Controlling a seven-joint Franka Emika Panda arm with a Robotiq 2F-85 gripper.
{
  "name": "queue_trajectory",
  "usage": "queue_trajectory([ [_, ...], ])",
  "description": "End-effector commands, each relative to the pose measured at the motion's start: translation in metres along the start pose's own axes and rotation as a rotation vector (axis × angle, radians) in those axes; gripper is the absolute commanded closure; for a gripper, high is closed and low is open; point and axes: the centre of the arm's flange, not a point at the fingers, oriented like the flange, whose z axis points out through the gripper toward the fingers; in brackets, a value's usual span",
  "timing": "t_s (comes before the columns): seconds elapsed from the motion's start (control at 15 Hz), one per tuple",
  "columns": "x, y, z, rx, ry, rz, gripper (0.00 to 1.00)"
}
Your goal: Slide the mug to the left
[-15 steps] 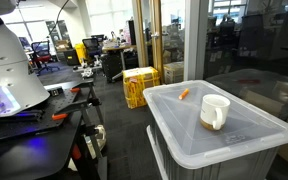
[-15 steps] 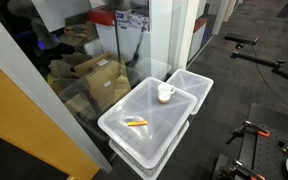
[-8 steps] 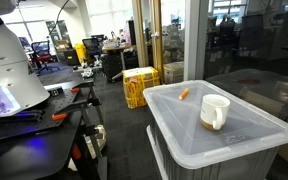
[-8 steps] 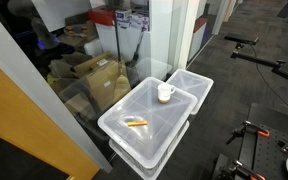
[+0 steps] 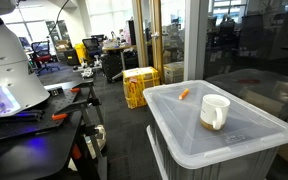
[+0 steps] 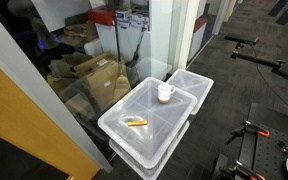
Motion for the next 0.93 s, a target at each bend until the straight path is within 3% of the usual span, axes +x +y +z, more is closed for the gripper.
queue_trajectory([
  [0.0,0.013,0.007,0.018,-0.054,0.035,-0.04,0.0],
  [0.87,0.062,0.04,0.075,-0.126,0.136,-0.128,0.0],
])
